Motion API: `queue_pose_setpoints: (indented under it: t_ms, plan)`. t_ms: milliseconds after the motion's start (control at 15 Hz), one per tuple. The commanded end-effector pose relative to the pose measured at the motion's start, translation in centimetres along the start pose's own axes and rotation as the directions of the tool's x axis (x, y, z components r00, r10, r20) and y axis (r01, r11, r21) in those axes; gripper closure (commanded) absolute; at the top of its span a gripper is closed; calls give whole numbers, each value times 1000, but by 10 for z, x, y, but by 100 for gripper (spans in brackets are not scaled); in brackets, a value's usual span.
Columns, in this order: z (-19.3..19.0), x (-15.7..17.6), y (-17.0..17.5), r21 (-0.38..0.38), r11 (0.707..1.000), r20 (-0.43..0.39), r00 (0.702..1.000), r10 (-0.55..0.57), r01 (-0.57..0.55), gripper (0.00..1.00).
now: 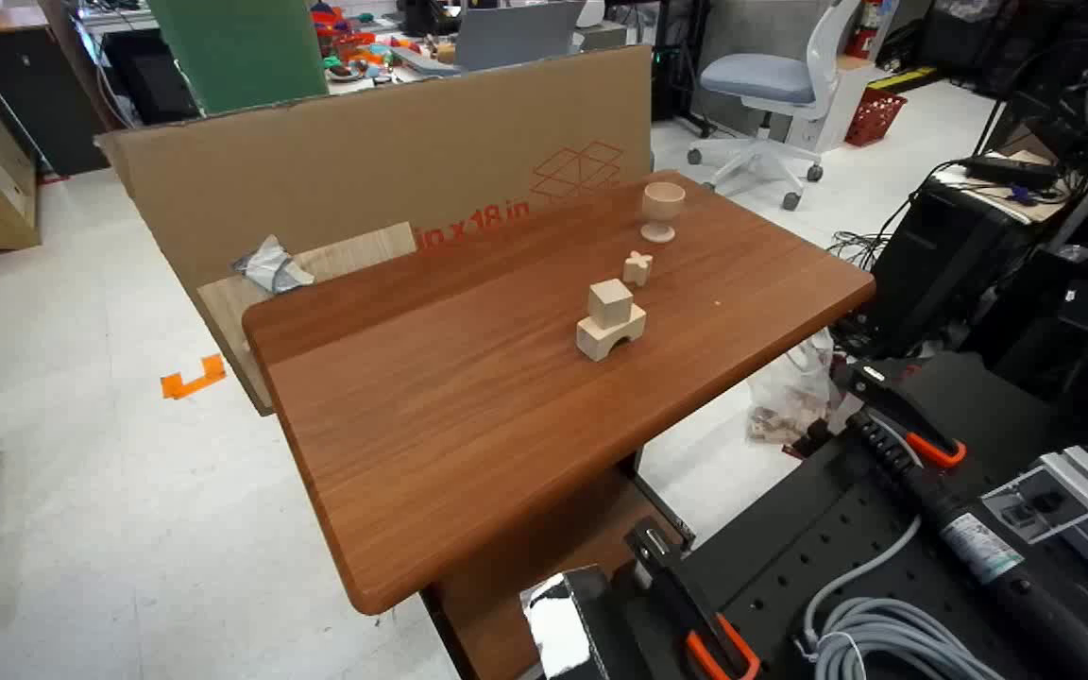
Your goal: Pick up the star object shaped and put it on top of the other objects
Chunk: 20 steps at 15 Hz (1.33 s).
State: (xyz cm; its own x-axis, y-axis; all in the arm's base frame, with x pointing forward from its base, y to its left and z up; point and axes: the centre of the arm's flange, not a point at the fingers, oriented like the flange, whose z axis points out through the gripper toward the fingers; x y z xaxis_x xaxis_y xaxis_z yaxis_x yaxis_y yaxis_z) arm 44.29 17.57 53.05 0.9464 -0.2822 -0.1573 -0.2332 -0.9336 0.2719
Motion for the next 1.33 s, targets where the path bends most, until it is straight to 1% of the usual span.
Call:
queue_pose_setpoints:
  t_ms: [0, 333, 400, 533, 733, 933, 1000, 1133, 1267]
  plan:
    - [0, 0, 0, 0, 1000, 0, 1000, 0, 0, 0]
    - [0, 0, 0, 0, 1000, 0, 1000, 0, 0, 0]
    - [1, 5, 7, 40, 999, -27, 1000, -16, 17, 0]
    - [3, 16, 17, 59, 997, -65, 997, -43, 47, 0]
    - [10, 49, 35, 82, 994, -91, 994, -67, 74, 0]
    - [25, 89, 55, 85, 994, -60, 996, -70, 75, 0]
    - [34, 106, 60, 74, 996, -35, 998, -57, 59, 0]
    - [56, 141, 69, 26, 998, 4, 998, -59, 58, 0]
    - [79, 172, 74, -1, 997, 11, 997, -73, 73, 0]
